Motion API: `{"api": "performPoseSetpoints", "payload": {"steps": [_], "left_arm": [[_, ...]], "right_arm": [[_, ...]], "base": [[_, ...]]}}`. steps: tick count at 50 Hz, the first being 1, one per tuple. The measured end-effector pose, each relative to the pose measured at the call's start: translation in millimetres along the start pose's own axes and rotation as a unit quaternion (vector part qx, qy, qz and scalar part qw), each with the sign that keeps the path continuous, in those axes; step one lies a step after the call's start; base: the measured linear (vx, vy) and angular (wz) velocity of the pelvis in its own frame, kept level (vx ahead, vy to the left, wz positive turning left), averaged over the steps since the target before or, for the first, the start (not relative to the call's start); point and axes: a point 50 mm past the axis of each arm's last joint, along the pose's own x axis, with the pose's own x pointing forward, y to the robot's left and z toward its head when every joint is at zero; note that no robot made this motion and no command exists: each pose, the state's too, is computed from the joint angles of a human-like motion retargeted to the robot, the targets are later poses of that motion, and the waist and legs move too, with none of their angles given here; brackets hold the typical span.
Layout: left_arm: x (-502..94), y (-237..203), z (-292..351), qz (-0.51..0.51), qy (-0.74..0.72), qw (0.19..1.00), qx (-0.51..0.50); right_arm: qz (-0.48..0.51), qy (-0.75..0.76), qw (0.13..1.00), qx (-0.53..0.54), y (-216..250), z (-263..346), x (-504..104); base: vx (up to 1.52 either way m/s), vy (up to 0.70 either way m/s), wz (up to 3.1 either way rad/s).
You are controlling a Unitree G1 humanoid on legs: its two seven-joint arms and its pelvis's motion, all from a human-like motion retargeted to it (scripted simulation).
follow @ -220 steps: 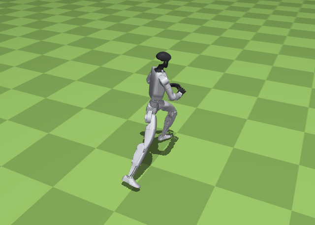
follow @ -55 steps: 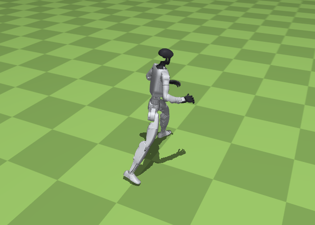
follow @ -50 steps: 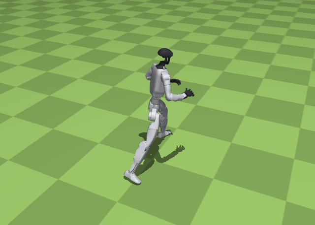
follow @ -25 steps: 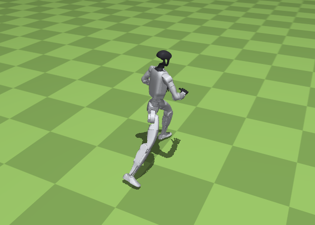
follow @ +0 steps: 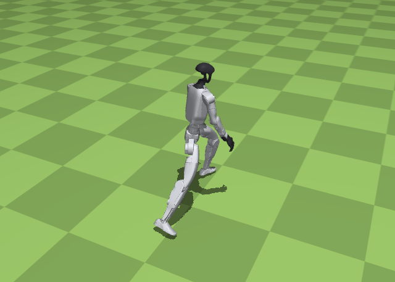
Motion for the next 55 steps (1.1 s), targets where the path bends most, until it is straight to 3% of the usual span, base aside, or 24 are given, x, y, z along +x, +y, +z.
{"api": "performPoseSetpoints", "payload": {"steps": [5, 13, 28, 40, 47, 55], "left_arm": [[1.8, -14.2, 24.9, -0.015, -0.051, 0.997, -0.058], [-1.7, -27.0, 15.7, -0.043, -0.044, 0.998, -0.025], [-41.6, -9.1, -108.6, -0.022, 0.171, 0.984, 0.047], [-92.1, 3.7, -178.5, -0.017, 0.278, 0.960, 0.036], [-96.3, 3.8, -181.4, -0.042, 0.267, 0.962, 0.030], [-62.3, 18.3, -133.9, -0.024, 0.166, 0.983, 0.070]], "right_arm": [[-0.001, -0.001, 1.000, -0.007, 3.5, -3.1, -1.9], [0.032, 0.002, 0.995, -0.089, 11.2, -13.8, -4.7], [0.044, 0.108, 0.987, -0.115, 18.9, -77.0, -22.1], [0.044, 0.123, 0.986, -0.104, 16.5, -94.7, -30.1], [0.034, 0.150, 0.983, -0.096, 2.9, -105.4, -32.1], [-0.017, 0.078, 0.993, -0.091, -10.6, -61.4, -13.9]], "base": [[-0.08, -0.30, 0.17], [-0.06, -0.30, 0.12], [0.00, -0.09, 0.05], [0.09, 0.24, 0.00], [0.17, 0.41, -0.12], [0.10, 0.29, -0.45]]}}
